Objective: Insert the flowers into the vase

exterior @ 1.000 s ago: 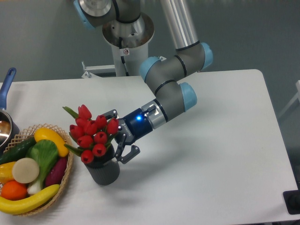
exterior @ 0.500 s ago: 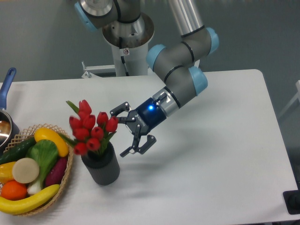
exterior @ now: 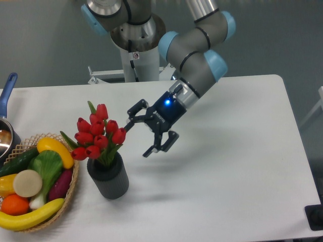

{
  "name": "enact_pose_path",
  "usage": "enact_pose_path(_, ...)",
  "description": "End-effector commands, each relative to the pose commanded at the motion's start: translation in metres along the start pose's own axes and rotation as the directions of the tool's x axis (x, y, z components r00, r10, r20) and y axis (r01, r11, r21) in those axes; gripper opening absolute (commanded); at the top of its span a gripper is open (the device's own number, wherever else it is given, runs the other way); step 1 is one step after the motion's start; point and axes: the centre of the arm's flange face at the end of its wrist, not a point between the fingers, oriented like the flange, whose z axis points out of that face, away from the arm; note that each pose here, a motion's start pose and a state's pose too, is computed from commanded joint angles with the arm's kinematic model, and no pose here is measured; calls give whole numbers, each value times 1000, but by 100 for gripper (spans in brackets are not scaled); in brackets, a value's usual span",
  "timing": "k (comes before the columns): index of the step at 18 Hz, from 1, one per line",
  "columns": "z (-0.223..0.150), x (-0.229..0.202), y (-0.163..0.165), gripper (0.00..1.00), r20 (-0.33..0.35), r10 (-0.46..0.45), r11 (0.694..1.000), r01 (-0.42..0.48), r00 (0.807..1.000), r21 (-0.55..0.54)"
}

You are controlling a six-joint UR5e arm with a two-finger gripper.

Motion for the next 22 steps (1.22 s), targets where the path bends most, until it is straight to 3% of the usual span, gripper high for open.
enact_pose_path(2,-43,-17,-8,100,95,39,992,-27,995,-121)
enact_pose_path(5,-91,-34,-1,100,198,60,932,16,978,-363)
enact_pose_path(11,-179,-45,-16,100,324,118,859,68,939,-508)
enact_pose_path(13,-199,-44,-19,100,280,165,803,36,946,-595)
enact_pose_path(15,-217,-41,-16,100,164,203,718,-33,965,-696)
enact_pose_path(17,-234,-39,-17,100,70,244,651,-110,967,-751)
enact_pose_path(19,-252,-37,-5,100,40,242,634,-127,969,-763)
enact_pose_path(22,-265,-35,4,100,-25,288,608,-203,957,-767)
